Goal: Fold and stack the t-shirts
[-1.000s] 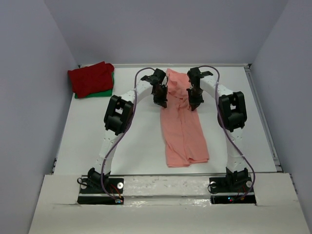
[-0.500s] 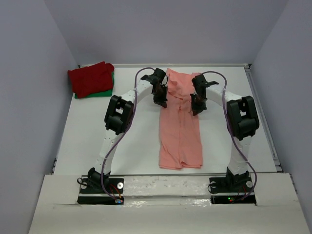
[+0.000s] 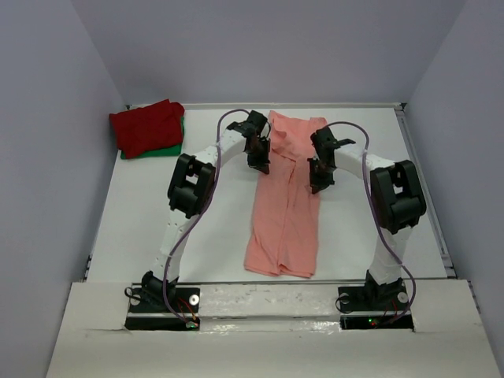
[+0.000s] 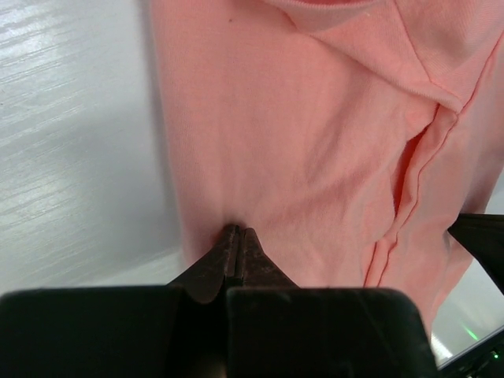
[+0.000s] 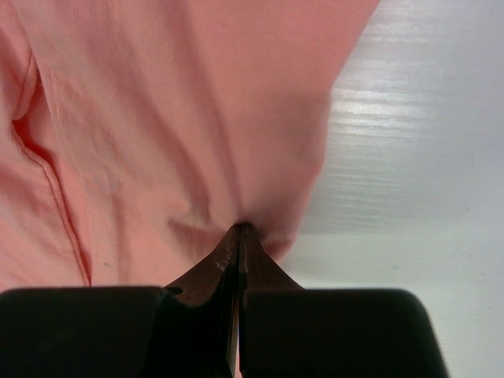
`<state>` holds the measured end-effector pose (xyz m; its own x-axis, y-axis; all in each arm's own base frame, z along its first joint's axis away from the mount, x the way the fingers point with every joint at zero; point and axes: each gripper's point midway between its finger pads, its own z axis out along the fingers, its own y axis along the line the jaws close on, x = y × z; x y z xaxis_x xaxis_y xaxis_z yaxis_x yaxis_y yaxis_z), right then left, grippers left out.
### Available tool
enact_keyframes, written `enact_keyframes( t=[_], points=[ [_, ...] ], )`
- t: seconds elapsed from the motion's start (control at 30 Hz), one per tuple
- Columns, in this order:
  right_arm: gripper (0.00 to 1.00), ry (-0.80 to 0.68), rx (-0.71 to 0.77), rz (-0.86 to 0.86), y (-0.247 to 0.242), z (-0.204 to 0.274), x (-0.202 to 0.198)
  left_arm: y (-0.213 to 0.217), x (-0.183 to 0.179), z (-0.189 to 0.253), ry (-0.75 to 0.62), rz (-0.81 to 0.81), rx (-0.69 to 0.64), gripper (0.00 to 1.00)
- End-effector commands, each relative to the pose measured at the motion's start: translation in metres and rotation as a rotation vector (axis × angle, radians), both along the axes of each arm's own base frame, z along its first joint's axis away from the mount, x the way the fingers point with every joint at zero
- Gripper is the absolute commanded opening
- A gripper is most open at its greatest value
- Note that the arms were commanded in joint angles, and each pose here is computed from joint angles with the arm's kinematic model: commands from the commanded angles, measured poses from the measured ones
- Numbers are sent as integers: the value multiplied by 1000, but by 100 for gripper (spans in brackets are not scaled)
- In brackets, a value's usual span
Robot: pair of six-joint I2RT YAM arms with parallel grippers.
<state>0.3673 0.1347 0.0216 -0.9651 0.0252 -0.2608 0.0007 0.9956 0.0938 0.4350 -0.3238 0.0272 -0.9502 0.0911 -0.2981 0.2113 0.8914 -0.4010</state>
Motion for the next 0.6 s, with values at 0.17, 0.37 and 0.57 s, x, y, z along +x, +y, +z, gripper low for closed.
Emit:
enact_keyframes(
  t=[0.17, 0.37, 0.57],
  points=[
    [0, 10, -95, 9, -16, -5, -30, 18, -16, 25, -84, 37, 163, 0],
    [11, -44, -86, 5, -13, 15, -30, 29, -13, 65, -176, 85, 197, 0],
    [24, -131, -91, 8, -14, 47, -14, 34, -2, 93, -265, 109, 223, 0]
  ],
)
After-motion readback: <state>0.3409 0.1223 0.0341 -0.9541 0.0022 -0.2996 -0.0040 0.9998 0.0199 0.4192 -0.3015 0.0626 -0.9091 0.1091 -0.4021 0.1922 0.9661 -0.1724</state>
